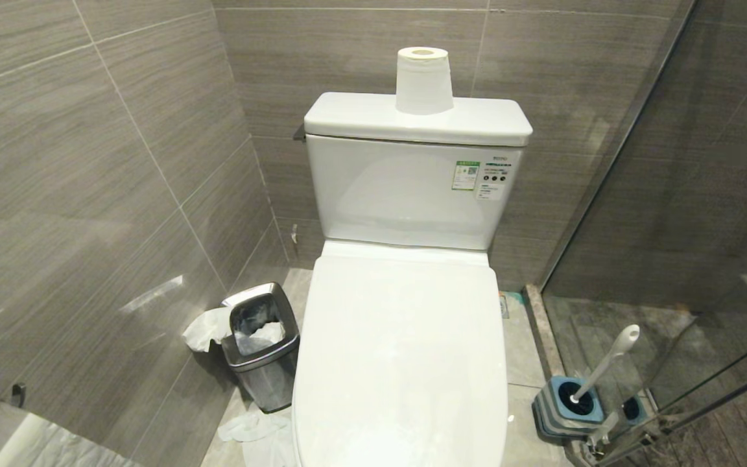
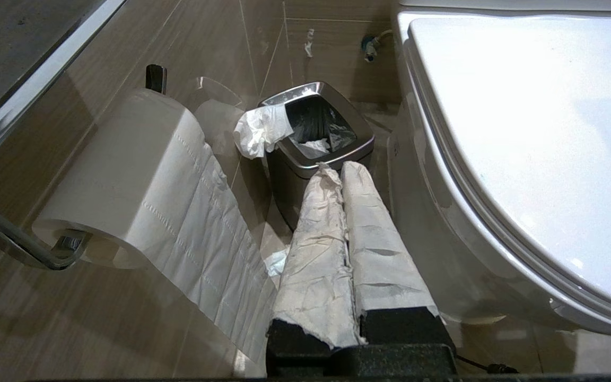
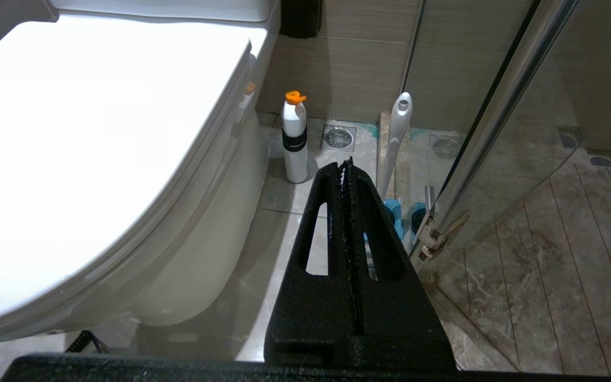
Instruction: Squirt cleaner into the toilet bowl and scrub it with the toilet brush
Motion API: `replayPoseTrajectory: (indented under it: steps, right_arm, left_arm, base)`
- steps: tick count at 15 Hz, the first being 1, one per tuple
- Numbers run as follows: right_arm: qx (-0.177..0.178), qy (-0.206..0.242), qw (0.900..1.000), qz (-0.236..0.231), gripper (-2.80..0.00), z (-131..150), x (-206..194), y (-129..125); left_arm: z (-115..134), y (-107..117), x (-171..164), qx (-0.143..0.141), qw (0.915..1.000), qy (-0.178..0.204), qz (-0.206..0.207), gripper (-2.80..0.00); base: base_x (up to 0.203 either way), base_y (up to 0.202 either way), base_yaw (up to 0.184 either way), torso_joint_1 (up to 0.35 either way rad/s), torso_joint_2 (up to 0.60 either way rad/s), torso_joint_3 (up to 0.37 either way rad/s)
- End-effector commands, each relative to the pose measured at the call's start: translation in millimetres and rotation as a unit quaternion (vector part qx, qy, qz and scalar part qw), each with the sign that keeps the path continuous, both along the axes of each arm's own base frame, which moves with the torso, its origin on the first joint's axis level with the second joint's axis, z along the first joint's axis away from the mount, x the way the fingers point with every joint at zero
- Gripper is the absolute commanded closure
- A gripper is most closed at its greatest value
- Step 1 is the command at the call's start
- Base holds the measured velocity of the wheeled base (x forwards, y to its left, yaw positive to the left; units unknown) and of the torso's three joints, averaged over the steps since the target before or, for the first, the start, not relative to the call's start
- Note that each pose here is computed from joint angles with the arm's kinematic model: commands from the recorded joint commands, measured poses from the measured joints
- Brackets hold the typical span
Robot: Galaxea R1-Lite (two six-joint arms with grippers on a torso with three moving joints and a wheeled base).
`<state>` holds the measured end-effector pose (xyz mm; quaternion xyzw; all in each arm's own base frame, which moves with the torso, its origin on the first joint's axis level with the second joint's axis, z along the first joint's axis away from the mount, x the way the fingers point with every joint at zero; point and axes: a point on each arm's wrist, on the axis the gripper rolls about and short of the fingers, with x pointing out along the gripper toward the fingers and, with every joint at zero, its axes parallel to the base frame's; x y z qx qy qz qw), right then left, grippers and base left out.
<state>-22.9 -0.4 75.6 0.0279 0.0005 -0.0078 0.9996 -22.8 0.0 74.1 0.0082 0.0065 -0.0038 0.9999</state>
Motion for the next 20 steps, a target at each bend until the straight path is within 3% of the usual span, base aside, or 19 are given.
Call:
replayPoseTrajectory:
  steps: [1,6,9,20]
  right_arm:
    - [0.000,0.001,1.000,0.000,0.00,0.0,0.1,0.0]
    - [-0.001,0.000,1.000,0.002,0.00,0.0,0.0,0.1]
    - [-0.019,0.002,1.000,0.006,0.00,-0.6,0.1,0.3]
    - [-0.018,0.000,1.000,0.005,0.00,0.0,0.0,0.2]
  left_arm:
    - [-0.1,0.0,0.0,0.002,1.0000,0.003,0.000,0.00]
    - [0.0,0.0,0.1,0.002,1.0000,0.001,-0.001,0.00]
    - [0.0,-0.1,0.1,0.003,1.0000,0.001,-0.002,0.00]
    - [0.0,0.0,0.1,-0.001,1.0000,0.001,-0.001,0.00]
  base:
    - [0.000,0.000,0.000,0.000,0.00,0.000]
    - [0.000,0.000,0.000,0.000,0.00,0.000]
    - [0.000,0.000,0.000,0.000,0.00,0.000]
    - [0.000,0.000,0.000,0.000,0.00,0.000]
